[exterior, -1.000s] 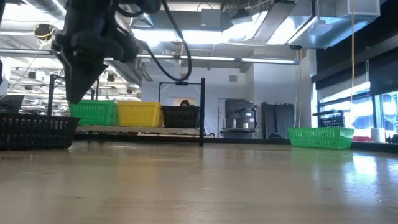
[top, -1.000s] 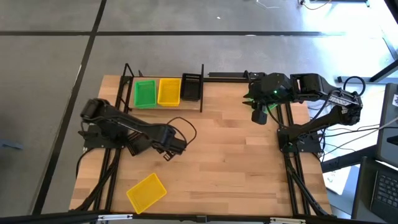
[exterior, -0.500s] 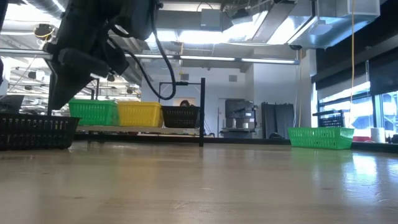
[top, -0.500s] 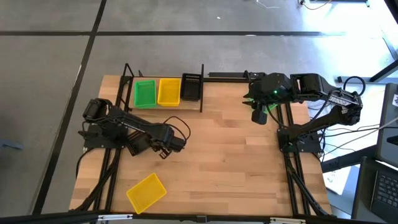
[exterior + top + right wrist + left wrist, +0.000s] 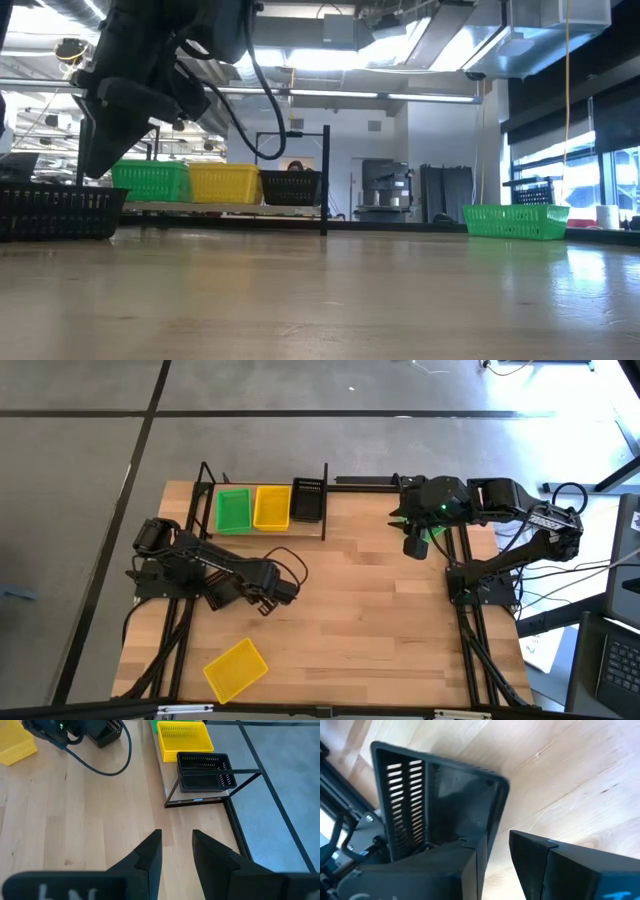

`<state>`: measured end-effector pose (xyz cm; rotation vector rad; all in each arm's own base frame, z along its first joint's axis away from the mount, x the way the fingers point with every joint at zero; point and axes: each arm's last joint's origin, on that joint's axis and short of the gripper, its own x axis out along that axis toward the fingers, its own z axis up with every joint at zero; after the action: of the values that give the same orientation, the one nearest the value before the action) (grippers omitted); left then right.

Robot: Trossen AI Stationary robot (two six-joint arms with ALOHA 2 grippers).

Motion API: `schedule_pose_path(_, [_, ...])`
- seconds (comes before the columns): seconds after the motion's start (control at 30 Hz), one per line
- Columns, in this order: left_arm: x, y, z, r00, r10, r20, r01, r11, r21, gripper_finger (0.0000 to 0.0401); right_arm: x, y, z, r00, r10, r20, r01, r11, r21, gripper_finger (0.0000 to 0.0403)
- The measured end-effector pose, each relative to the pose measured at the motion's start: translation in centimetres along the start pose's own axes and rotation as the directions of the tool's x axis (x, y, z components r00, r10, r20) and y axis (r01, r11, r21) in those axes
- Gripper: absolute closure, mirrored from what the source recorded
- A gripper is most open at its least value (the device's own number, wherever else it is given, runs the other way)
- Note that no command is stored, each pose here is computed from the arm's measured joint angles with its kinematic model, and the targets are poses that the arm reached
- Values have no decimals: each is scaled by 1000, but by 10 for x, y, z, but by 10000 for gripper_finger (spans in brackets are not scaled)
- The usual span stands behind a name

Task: Stack baskets on shelf by color
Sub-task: Stack the black basket on the black basket on the shelf

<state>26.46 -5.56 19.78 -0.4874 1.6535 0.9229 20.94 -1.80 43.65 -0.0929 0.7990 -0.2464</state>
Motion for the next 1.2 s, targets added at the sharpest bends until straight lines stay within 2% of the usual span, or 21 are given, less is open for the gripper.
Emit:
schedule_pose_path(0.2, [0, -4, 2, 999, -43, 24, 43, 999, -8, 326, 0, 0, 0, 1000, 0, 0, 0, 1000, 0, 295])
schedule_pose_path(0.4, [0, -1, 2, 999, -4, 40, 6, 999, -53, 326, 0, 0, 1, 1000, 0, 5, 0, 1000, 2, 295])
schedule_pose_path(0.6, [1, -1, 1, 999, -2, 34, 4, 999, -54, 326, 0, 0, 2, 1000, -1, 15, 1, 1000, 4, 295])
schedule_pose_path(0.87, [18, 3, -2, 999, 35, 14, -33, 994, -103, 326, 0, 0, 2, 1000, -1, 16, 0, 1000, 4, 295])
schedule_pose_path(1.2, [19, -2, 1, 997, 8, 79, 0, 995, -99, 326, 0, 0, 2, 1000, -1, 22, 1, 1000, 1, 295])
